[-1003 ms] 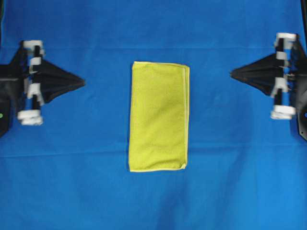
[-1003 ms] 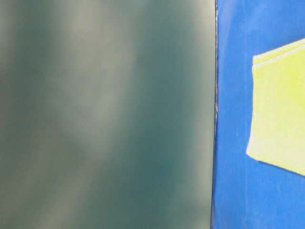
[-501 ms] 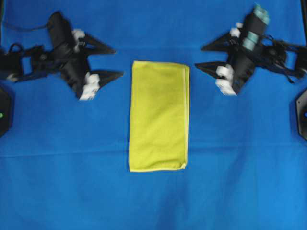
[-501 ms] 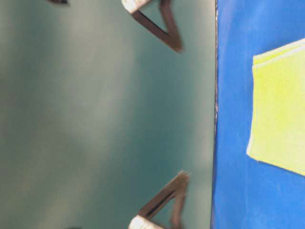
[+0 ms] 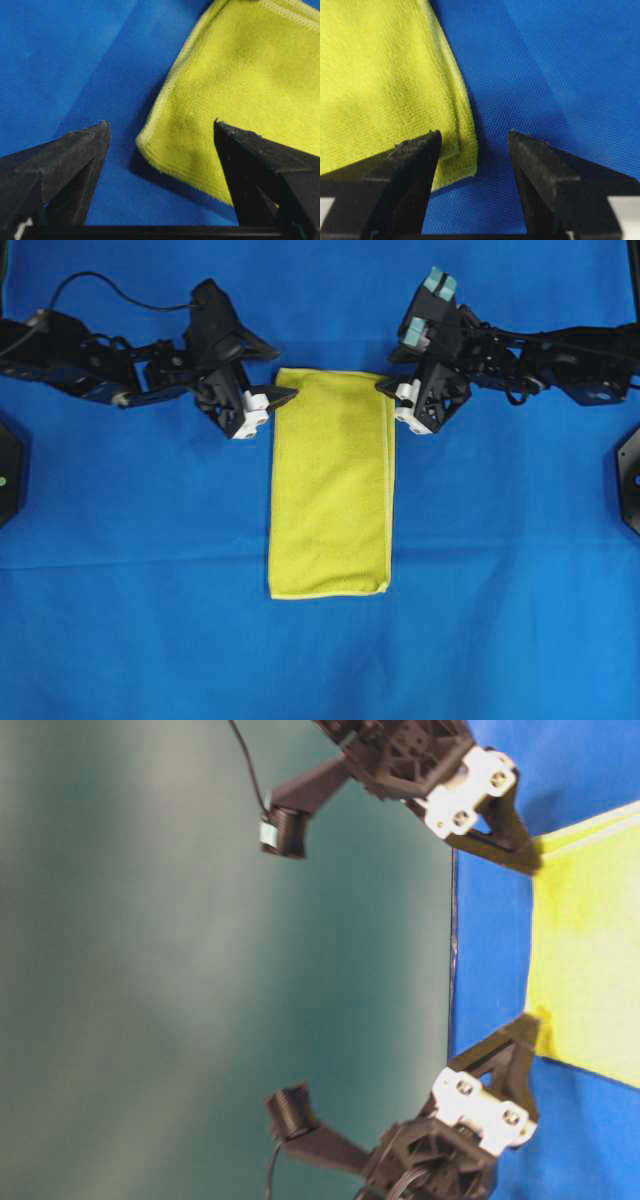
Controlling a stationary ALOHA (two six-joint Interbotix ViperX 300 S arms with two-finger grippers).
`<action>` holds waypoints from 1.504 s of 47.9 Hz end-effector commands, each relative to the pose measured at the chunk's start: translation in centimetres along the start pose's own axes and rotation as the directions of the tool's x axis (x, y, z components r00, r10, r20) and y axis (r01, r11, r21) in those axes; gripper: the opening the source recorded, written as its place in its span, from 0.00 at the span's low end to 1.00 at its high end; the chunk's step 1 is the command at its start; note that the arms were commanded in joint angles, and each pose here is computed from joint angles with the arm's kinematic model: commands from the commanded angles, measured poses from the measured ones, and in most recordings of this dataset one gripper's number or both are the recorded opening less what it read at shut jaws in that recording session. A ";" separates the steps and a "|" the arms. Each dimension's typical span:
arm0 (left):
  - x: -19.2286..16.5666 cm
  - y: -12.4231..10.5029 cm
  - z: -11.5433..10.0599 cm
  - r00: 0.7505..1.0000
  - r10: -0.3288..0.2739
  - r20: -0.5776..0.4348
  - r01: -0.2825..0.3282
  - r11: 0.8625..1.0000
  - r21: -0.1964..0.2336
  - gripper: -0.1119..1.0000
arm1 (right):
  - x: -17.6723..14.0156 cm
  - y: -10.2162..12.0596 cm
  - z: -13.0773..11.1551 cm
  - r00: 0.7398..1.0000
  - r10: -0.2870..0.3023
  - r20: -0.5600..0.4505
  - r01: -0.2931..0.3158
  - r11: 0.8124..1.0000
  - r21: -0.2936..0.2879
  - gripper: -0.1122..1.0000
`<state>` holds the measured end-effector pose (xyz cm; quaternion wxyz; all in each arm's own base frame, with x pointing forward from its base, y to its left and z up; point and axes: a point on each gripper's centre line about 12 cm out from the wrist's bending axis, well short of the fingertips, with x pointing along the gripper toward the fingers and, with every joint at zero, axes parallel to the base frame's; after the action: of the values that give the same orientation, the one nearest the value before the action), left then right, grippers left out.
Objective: Fold a vertical towel.
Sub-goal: 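Lower both grippers and pinch the towel's top left and right corners, then lift the top edge and carry it down over the towel's bottom half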
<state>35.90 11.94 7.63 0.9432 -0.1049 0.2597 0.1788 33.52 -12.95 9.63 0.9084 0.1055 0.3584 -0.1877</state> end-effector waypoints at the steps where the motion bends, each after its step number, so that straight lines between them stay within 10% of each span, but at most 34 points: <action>1: 0.6 0.1 1.0 1.000 0.002 0.031 -0.002 1.000 -0.005 0.82 | 0.2 0.1 1.1 1.000 0.003 0.030 -0.003 1.000 -0.002 0.64; 14: 1.1 0.4 0.3 1.000 0.009 0.004 -0.009 1.000 -0.007 0.72 | 0.3 0.2 1.0 1.000 0.005 0.023 -0.004 1.000 -0.010 0.60; 27: 1.3 0.4 0.2 1.000 0.010 -0.019 -0.011 1.000 -0.006 0.14 | 0.3 0.6 0.9 1.000 0.016 0.026 -0.015 0.999 -0.043 0.13; 72: 1.1 3.3 4.2 0.995 0.071 0.067 -0.071 0.997 -0.005 0.13 | -0.9 -3.4 3.1 0.993 -0.063 0.103 0.062 0.998 0.006 0.13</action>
<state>36.90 16.25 9.11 0.9395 -0.0953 0.2475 0.2167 32.89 -16.24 10.66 0.9106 0.0951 0.3377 -0.2185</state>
